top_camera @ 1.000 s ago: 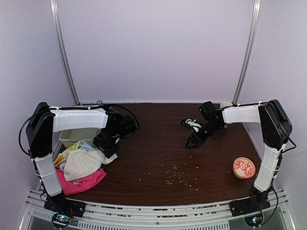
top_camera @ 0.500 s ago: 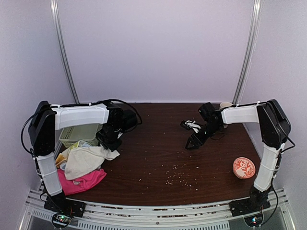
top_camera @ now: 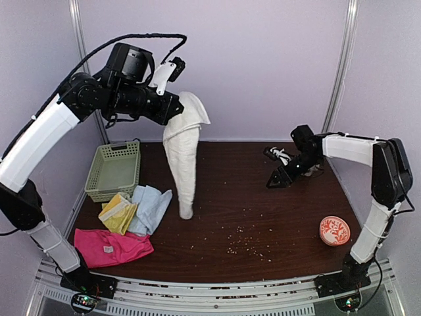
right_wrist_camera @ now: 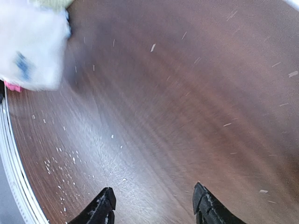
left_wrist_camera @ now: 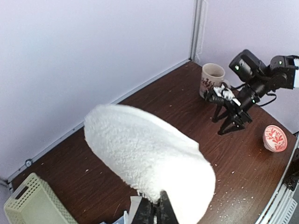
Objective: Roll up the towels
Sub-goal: Pick up the towel from the towel pile, then place the towel at the center of the board, then move the towel from the towel pile.
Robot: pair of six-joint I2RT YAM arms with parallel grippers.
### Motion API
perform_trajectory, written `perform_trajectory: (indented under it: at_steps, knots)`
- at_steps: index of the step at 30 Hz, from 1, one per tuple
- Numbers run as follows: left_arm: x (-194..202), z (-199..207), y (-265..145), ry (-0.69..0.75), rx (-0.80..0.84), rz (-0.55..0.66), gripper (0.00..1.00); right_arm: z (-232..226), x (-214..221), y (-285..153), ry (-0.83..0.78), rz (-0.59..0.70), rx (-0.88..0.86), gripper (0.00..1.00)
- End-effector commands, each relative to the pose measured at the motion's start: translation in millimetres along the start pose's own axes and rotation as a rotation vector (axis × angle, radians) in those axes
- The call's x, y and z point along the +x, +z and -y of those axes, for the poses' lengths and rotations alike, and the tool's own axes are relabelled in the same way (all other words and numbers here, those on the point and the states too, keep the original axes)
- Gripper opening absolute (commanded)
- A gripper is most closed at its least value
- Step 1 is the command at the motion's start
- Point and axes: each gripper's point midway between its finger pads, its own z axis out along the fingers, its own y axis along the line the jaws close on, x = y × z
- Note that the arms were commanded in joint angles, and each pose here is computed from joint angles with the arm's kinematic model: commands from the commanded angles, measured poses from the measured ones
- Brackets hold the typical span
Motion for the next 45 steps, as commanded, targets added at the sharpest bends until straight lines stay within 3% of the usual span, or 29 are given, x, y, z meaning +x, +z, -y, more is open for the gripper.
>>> perform_trajectory:
  at_steps: [1, 5, 6, 8, 10, 13, 16, 18, 20, 26, 34, 41, 45]
  knots:
    - [55.4, 59.8, 79.1, 0.059, 0.263, -0.105, 0.0, -13.9, -31.5, -65.0, -0.022, 0.147, 0.037, 0.58]
    - [94.1, 95.0, 114.6, 0.088, 0.396, -0.154, 0.0, -11.3, -20.0, -74.8, -0.024, 0.159, 0.113, 0.58]
    - [105.9, 96.9, 123.2, 0.103, 0.401, -0.181, 0.04, -10.0, -16.2, -74.8, -0.025, 0.148, 0.126, 0.58]
    - [130.8, 86.2, 141.6, 0.138, 0.326, -0.254, 0.36, -8.6, -9.9, -74.4, -0.029, 0.124, 0.139, 0.58]
    - [146.2, 63.4, 150.4, 0.162, 0.198, -0.303, 0.54, -8.8, -4.8, -73.1, -0.036, 0.097, 0.139, 0.58]
    - [154.3, 41.6, 147.0, 0.146, 0.132, -0.297, 0.63, -7.5, 0.9, -70.0, -0.044, 0.071, 0.139, 0.59]
    - [164.1, 5.5, 146.1, 0.035, 0.057, -0.264, 0.74, -6.1, 6.1, -60.7, -0.075, 0.031, 0.158, 0.58]
    - [197.1, -33.7, 156.1, -0.091, -0.019, -0.339, 0.74, -13.2, 8.0, -49.1, -0.121, -0.008, 0.153, 0.58]
    - [235.0, -56.8, 165.4, -0.168, -0.054, -0.448, 0.67, -25.4, 7.1, -34.1, -0.173, -0.044, 0.135, 0.58]
    - [299.4, -72.7, 174.4, -0.126, -0.135, -0.609, 0.6, -61.9, -0.2, 18.5, -0.269, -0.133, 0.018, 0.59]
    - [374.0, -89.4, 134.1, -0.176, -0.233, -0.824, 0.59, -87.8, -4.5, 72.0, -0.428, -0.21, -0.008, 0.61]
    - [398.7, -84.7, 93.7, -0.202, -0.238, -0.892, 0.59, -82.9, -15.7, 99.8, -0.52, -0.243, 0.091, 0.64]
    - [376.7, -85.6, 97.9, -0.182, -0.222, -0.831, 0.6, -76.9, -14.7, 110.6, -0.541, -0.27, 0.119, 0.64]
